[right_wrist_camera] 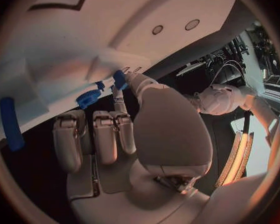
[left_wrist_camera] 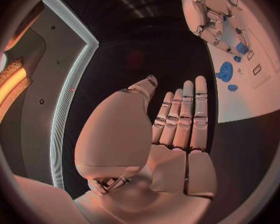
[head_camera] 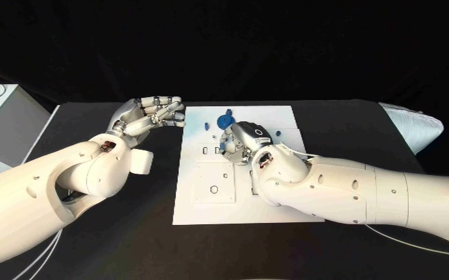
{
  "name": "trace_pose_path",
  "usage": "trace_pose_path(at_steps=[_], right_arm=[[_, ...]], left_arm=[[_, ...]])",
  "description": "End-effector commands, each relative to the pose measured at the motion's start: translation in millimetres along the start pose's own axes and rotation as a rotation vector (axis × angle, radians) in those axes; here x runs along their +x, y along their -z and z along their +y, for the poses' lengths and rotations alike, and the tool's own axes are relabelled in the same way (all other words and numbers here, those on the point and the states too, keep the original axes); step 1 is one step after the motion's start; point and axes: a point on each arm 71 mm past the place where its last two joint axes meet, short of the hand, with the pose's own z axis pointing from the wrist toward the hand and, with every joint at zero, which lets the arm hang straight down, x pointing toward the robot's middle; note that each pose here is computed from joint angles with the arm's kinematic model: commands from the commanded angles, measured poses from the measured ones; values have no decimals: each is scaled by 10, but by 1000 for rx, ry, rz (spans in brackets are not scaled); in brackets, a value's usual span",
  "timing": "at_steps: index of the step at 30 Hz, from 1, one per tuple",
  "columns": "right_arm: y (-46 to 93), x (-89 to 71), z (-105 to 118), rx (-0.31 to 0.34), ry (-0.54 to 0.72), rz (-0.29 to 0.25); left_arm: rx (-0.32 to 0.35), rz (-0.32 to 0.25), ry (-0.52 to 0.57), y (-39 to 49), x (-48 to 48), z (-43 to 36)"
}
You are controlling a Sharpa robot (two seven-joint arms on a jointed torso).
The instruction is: Assemble the parts on the task board
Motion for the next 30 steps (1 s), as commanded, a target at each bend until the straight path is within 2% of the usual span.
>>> trace_pose_path(at_steps=[1,21,30], right_arm=[[6,32,-4,-3,22,16],[10,84,-18,-1,30,48],[14,87,-27,0,26,45]], left_arm=[[6,19,6,-3,26,-5],[4,19,6,-6,26,3],[3,18,6,-5,22,7]])
